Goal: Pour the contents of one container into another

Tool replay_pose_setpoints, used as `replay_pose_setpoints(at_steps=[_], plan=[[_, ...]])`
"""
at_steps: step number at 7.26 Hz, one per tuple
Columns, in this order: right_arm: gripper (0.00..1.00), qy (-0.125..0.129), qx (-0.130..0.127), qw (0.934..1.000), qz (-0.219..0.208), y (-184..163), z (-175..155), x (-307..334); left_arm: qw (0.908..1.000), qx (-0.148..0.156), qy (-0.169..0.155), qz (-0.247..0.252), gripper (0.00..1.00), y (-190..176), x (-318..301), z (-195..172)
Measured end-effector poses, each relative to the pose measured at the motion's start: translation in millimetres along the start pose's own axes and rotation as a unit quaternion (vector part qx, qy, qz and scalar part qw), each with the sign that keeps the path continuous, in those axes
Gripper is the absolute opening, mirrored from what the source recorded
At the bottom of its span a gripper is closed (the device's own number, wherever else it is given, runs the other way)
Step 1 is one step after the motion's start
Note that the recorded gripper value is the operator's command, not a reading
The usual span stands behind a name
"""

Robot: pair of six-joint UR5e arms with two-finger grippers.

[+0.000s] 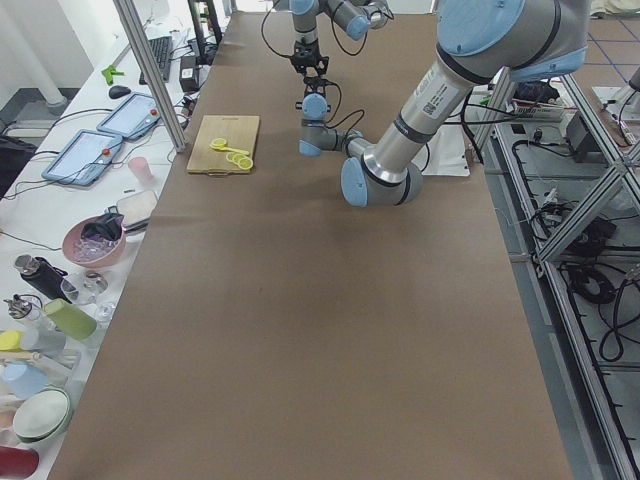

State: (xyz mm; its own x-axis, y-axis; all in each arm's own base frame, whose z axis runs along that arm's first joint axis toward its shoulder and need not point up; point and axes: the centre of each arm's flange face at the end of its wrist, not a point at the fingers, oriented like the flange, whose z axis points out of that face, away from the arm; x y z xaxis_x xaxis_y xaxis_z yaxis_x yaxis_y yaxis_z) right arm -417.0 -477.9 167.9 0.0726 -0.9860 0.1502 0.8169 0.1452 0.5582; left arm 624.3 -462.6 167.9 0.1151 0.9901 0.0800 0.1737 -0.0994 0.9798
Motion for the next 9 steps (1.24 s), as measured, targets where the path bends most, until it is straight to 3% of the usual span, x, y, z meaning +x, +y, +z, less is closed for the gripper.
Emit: replay_pose_setpoints(at_steps=[9], plan=[[0.00,-0.005,-0.057,0.9982,-0.020,-15,-5,-2,1.0000,0.004,0.000,0.002,0.00,0,1,-2]])
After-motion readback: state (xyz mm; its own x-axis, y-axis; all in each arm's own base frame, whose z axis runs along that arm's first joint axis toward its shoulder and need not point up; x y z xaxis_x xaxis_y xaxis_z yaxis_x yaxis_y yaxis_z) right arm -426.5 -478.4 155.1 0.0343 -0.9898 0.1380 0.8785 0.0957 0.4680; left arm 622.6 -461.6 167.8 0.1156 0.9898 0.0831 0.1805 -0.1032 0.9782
